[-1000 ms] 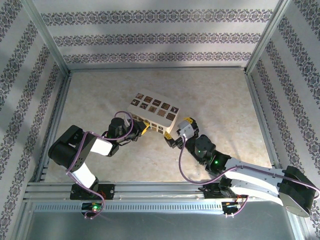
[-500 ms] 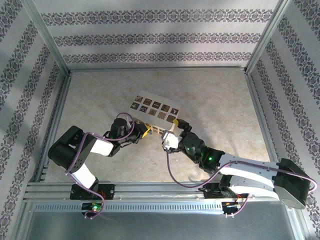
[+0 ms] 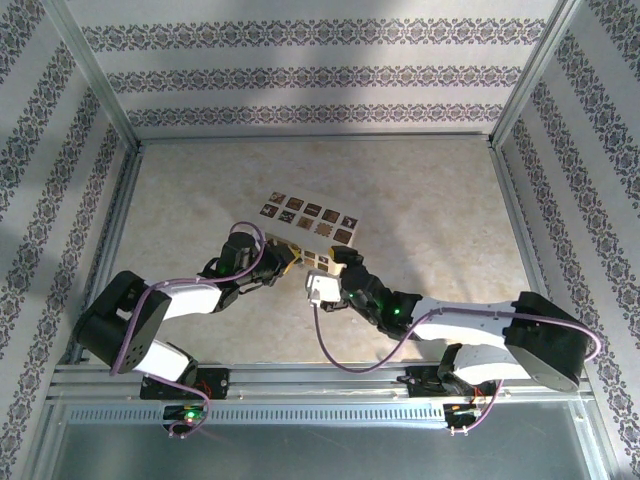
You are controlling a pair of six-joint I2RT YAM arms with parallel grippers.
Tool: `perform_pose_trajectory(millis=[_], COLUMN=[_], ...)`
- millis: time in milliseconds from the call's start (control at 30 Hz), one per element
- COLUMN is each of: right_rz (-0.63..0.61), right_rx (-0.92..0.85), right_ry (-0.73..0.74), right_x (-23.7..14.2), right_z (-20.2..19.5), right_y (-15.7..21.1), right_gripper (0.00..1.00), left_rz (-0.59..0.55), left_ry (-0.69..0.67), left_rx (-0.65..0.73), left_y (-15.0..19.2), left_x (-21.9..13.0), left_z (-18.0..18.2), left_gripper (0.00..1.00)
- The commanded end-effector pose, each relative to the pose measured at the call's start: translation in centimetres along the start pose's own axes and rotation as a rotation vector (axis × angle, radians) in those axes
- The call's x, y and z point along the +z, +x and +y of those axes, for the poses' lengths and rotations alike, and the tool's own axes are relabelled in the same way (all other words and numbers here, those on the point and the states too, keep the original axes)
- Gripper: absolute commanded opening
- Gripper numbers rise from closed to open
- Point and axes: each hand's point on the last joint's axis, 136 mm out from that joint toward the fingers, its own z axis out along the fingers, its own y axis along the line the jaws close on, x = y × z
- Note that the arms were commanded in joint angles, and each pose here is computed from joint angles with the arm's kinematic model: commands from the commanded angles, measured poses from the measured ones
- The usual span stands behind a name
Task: Unlock a padlock with a key
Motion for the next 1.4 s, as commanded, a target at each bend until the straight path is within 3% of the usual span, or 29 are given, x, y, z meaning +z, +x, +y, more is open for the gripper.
perform_pose_trajectory(millis=[0, 333, 600, 1367], right_rz=[-0.104, -0.153, -0.143, -0.112], right_rx=[0.084, 0.129, 0.132, 0.117], right_ry=[0.029, 0.029, 0.022, 0.027], right_x=[0.5, 2.5, 3.0, 4.4], right_z=[-1.1, -0.6, -0.3, -0.5], right_y=[-3.2, -4.6, -4.5, -3.8], right_gripper=[0.91, 0.79, 0.55, 0.37], left_rz=[-0.009, -0.005, -0.004, -0.004], left_ry=[0.052, 0.080, 0.095, 0.132], left_rx=[0.051, 0.057, 0.072, 0.082], left_y=[0.0, 0.3, 0.3, 0.4], left_x=[-0.2, -0.3, -0.8, -1.3], left_z=[-2.6, -3.9, -4.9, -6.5], left_gripper=[0.00, 0.00, 0.00, 0.00])
